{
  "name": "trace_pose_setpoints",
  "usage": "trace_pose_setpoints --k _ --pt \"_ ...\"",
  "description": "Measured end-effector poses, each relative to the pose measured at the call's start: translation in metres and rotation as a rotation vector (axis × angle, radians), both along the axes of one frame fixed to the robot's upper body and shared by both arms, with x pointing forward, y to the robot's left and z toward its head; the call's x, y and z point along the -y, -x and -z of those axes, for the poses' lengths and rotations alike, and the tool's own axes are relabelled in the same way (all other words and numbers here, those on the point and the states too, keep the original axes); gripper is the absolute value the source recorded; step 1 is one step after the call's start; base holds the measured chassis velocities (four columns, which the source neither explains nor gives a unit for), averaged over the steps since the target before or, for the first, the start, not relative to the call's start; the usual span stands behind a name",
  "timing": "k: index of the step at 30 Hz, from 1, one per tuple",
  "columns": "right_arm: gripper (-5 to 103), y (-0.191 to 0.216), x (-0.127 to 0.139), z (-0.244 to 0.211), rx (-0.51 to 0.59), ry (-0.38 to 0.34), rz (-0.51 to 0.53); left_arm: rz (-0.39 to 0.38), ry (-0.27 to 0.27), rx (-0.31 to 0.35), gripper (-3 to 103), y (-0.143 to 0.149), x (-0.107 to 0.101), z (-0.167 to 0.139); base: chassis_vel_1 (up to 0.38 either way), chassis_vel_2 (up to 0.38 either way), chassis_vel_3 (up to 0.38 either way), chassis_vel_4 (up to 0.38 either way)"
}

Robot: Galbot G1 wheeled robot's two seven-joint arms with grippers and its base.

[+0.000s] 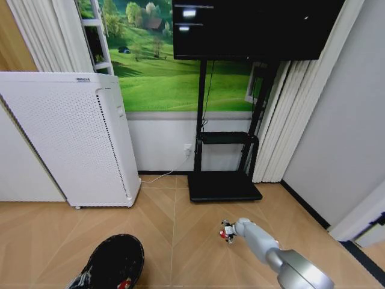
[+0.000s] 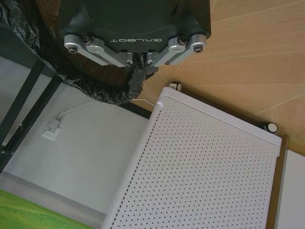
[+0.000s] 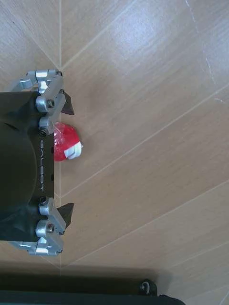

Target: Pick up the trash bin and place the garbage on the floor into it.

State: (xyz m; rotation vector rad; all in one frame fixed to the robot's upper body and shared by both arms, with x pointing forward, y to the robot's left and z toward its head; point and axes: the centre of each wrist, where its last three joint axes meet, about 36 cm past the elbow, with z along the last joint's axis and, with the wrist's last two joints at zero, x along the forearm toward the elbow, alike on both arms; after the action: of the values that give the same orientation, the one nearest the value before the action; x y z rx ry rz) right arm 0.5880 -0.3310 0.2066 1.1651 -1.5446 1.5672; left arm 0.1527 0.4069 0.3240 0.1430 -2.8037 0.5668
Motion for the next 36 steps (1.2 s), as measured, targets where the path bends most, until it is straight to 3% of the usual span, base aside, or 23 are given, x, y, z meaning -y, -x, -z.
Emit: trace_pose_setpoints --k 6,17,36 --pt "100 -0.006 -0.003 -0.005 0.009 0.005 -0.003 0.003 0.003 0.003 7 -0.001 0.001 0.000 0.000 0.000 0.000 0.000" --pt "100 -0.013 -0.012 -0.008 -0.007 0.076 -0.042 -0.001 0.006 0.013 7 0.003 0.004 0.000 0.000 0.000 0.000 0.000" --pt "100 0.004 -0.018 0.013 -0.046 0.113 0.056 0.015 0.007 0.037 7 0.007 0.010 0.000 0.000 0.000 0.000 0.000"
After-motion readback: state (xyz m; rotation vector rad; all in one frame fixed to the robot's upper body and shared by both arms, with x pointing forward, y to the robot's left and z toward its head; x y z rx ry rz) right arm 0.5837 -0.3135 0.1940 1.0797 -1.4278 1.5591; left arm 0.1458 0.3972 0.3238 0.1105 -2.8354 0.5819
